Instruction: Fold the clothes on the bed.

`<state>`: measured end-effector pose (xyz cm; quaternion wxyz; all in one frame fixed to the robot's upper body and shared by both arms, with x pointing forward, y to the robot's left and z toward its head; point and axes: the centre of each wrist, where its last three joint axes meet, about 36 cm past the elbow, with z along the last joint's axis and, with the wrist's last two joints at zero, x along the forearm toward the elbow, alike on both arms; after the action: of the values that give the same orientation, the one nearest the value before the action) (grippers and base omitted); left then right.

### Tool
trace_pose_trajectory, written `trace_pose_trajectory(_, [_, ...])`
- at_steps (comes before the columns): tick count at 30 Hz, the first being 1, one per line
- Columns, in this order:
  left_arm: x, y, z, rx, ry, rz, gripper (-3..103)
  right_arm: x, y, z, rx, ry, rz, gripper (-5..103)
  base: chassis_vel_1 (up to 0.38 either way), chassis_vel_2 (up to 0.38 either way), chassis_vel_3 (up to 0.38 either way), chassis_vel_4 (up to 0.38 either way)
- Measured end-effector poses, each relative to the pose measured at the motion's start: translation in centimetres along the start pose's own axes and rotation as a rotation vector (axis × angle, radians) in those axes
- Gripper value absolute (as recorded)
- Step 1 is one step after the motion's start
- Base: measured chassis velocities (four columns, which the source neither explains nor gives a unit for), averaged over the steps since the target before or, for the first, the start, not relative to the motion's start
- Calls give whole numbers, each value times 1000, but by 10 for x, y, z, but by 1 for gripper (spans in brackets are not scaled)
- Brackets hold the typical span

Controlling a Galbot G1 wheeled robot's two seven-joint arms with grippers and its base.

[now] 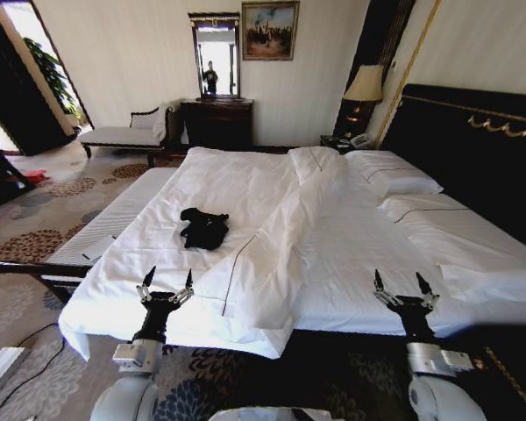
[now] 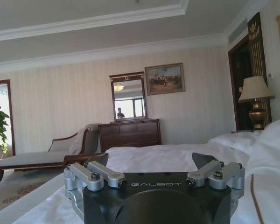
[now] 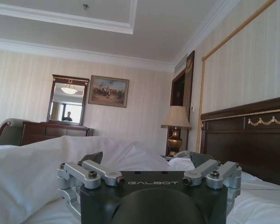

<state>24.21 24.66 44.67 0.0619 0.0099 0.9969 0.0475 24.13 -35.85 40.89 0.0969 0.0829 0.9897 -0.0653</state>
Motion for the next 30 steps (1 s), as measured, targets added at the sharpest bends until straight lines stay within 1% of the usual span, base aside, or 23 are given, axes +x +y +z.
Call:
trace_pose_trajectory(9, [0,1,0,-1,-3,-2,100,-2,5,1,-15,-30,4,100,-4,255,0,-270])
trace_pose_trajectory(14, [-1,1,0,0,-4,-6,100,0,10,3,-28,-42,-1,100,19,81,3,-84])
trace_pose_trajectory(16, [-1,3,-1,0,-7,-11,100,6,16,3,-44,-31,-11,100,-27,-36,-10,52])
trace_pose_trajectory(17, [-2,6,-2,1,-14,-17,100,13,26,-1,-80,-11,-12,100,-10,-87,-18,72])
trace_pose_trajectory(18, [-2,6,-2,1,-14,-17,100,13,26,-1,-80,-11,-12,100,-10,-87,-18,72])
trace_pose_trajectory(20, [-3,8,-5,3,-21,-24,100,21,42,-10,-162,26,1,100,-12,-64,7,66])
trace_pose_trajectory(21, [-4,10,-6,5,-24,-28,100,26,56,-19,-240,60,20,100,-14,-53,7,61])
trace_pose_trajectory(22, [-5,12,-8,6,-29,-35,100,30,71,-33,-332,107,46,100,3,-53,-7,24])
trace_pose_trajectory(23, [-5,12,-8,6,-29,-35,100,30,71,-33,-332,107,46,100,3,-53,-7,24])
trace_pose_trajectory(25, [-6,14,-10,6,-32,-40,100,34,90,-56,-442,195,86,100,0,0,0,0])
trace_pose_trajectory(26, [-6,15,-11,5,-33,-42,100,36,97,-70,-484,254,113,100,0,0,0,0])
trace_pose_trajectory(27, [-6,15,-11,5,-33,-42,100,36,97,-70,-484,254,113,100,0,0,0,0])
trace_pose_trajectory(28, [-6,16,-11,5,-34,-44,100,38,101,-79,-509,296,130,100,0,0,0,0])
trace_pose_trajectory(29, [-6,17,-11,5,-35,-46,100,41,106,-92,-544,355,149,100,0,0,0,0])
trace_pose_trajectory(30, [-7,19,-12,5,-38,-50,100,45,112,-105,-600,445,178,100,0,0,0,0])
